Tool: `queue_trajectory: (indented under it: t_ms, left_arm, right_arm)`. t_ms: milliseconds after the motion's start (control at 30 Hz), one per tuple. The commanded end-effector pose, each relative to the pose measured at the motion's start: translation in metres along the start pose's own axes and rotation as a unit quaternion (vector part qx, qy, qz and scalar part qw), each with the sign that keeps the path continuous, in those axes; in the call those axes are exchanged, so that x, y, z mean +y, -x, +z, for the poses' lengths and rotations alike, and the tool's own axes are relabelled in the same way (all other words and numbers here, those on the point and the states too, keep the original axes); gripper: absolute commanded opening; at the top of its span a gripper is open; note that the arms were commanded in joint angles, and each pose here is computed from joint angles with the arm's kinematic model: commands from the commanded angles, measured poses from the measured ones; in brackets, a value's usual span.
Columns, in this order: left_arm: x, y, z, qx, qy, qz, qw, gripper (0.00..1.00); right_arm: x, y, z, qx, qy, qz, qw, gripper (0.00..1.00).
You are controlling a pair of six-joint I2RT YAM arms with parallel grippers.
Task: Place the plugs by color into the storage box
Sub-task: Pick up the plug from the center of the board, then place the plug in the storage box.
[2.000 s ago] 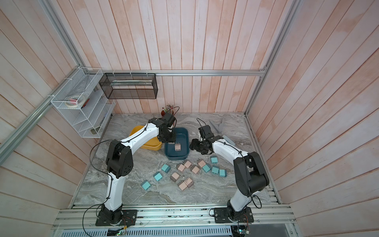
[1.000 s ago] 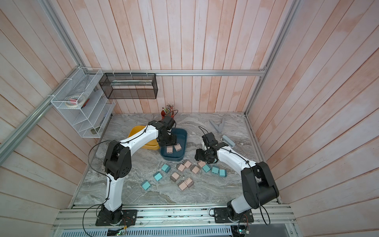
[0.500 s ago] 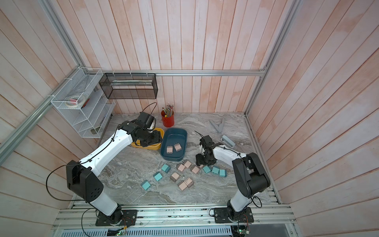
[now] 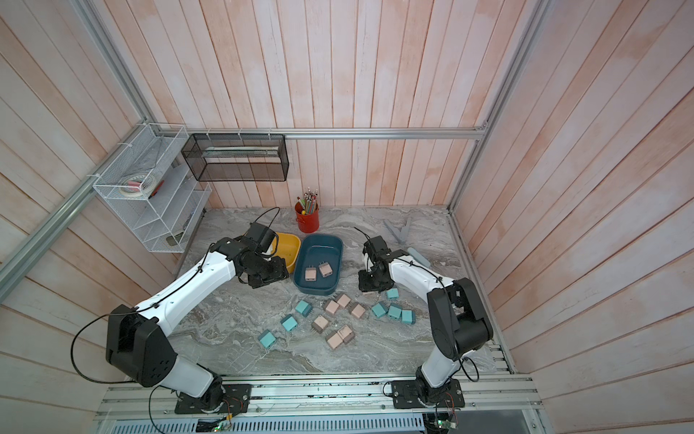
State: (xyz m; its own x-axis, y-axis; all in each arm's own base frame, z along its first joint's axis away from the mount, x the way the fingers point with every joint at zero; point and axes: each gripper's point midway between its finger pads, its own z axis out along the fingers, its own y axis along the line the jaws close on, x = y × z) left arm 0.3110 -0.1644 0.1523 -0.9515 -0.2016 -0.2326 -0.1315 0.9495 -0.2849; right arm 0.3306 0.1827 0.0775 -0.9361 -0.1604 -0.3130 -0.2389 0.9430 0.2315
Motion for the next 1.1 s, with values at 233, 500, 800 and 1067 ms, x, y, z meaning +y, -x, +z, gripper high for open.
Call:
queue_trajectory:
  t_ms: [233,500,800,1067]
  left_arm:
    - [0.02,0.002,-0.002,-0.011,0.002,-0.021,1.0,0.71]
    - [0.031,0.0,-0.007,-0.014,0.008,-0.032,0.999,0.71]
    - [0.038,-0.011,-0.009,-0.009,0.012,-0.041,0.999,0.71]
    - [0.043,-0.018,-0.006,-0.003,0.016,-0.046,0.999,0.71]
  right_arm:
    - [0.079,0.125,-0.017,-0.078,0.05,-0.045,0.995,0.33]
    - [0.09,0.175,0.028,-0.098,0.043,-0.071,0.992,0.33]
    - [0.092,0.165,0.09,-0.06,0.027,-0.108,0.992,0.33]
    - [0.094,0.144,0.12,-0.024,0.014,-0.129,0.991,0.33]
